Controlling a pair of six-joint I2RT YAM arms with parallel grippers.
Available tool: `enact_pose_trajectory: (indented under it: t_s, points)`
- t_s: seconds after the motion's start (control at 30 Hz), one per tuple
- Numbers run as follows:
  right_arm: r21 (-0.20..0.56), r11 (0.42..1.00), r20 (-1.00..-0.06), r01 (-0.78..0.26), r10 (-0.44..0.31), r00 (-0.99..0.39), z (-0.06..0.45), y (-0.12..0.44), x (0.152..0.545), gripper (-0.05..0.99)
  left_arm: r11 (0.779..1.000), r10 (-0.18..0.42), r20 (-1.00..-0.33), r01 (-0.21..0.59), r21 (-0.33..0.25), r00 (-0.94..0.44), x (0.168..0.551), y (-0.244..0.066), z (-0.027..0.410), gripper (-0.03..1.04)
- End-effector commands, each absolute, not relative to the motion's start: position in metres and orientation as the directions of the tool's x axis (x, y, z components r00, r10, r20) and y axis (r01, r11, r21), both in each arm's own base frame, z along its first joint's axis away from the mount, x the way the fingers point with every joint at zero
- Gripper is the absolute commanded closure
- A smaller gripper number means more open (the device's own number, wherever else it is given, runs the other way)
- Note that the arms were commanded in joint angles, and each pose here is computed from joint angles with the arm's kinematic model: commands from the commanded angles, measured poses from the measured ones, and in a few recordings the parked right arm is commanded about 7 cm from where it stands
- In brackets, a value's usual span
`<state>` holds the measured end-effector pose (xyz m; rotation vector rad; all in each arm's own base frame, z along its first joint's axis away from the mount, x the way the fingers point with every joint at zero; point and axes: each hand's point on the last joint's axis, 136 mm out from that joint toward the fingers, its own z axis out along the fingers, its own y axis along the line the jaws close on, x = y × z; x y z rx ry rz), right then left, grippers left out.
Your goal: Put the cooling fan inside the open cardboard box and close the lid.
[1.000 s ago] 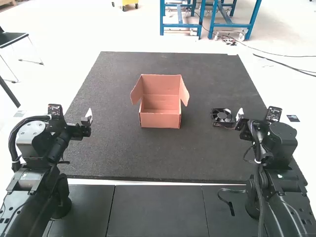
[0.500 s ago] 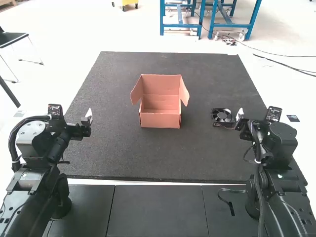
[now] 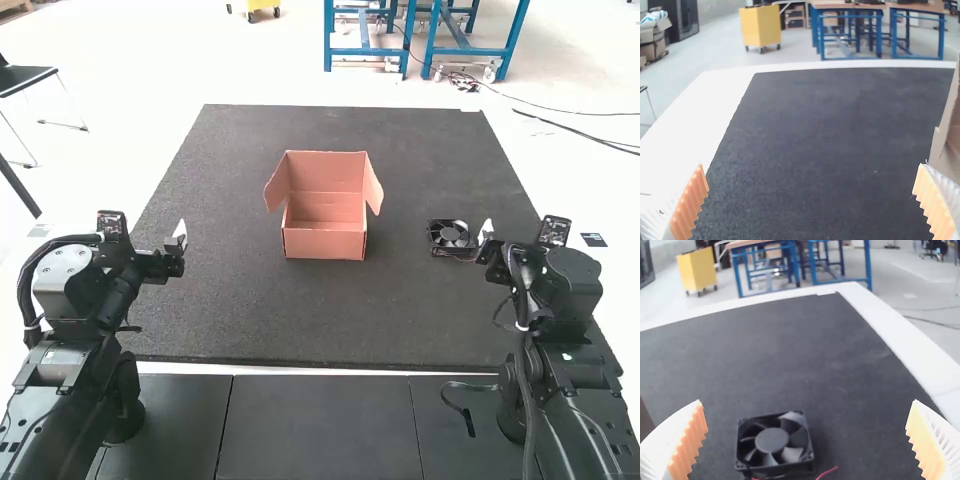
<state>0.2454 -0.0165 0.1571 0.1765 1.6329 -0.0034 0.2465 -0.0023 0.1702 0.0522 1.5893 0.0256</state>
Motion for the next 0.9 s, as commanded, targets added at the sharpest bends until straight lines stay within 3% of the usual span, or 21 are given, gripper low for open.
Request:
enact_pose_trajectory:
  t_s: [0.0,0.43,0.87]
  points:
    - [0.118,0.985,-0.992,0.124,0.124,-0.039,0.16,-0.017,0.245,0.02,0.998,0.044,-0.999,0.034,0.043,-0.011,0.247,-0.006,0.17,0.05]
    - [0.14,0.983,-0.989,0.12,0.145,-0.036,0.16,-0.016,0.245,0.02,0.999,0.018,-1.0,0.032,0.017,-0.006,0.247,-0.006,0.172,0.05]
    - [0.157,0.981,-0.983,0.114,0.144,0.114,0.197,-0.02,0.244,0.02,1.0,0.016,-0.998,0.024,0.017,0.056,0.246,-0.004,0.187,0.05]
